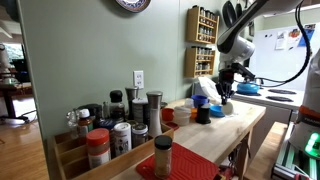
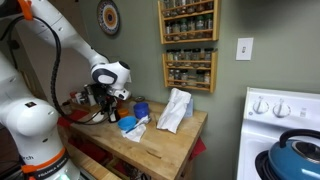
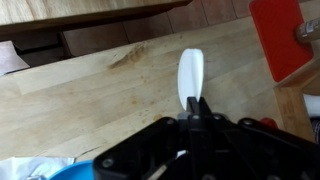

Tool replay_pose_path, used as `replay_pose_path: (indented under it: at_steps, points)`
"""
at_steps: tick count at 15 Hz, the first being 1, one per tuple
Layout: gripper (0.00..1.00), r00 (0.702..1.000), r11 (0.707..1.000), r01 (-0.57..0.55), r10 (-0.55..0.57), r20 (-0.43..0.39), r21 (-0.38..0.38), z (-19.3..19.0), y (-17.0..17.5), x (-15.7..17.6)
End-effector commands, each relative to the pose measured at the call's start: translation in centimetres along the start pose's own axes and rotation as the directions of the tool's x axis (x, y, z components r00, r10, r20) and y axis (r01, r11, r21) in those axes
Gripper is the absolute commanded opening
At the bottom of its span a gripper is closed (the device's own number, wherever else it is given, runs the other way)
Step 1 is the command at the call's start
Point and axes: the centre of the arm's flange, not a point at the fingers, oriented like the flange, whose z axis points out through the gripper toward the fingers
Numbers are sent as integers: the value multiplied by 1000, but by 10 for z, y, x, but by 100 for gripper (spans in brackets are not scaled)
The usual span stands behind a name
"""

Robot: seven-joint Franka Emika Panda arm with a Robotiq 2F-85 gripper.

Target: Remove some white objects from the black holder

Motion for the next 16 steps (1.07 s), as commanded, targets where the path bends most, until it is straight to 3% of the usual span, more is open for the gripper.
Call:
replay_pose_path:
  at_steps: [1,4,8,12,16]
  points:
    - [0,1000,1000,-1,1,-1,-6,3,2,1]
    - [0,998,997,63,-63,-19,33,14,10,3]
    - [0,985,985,143,-134,-106,93,18,20,9]
    - [0,958,976,217,-209,-196,22,25,31,19]
    - [0,944,971,239,-234,-234,-7,29,37,24]
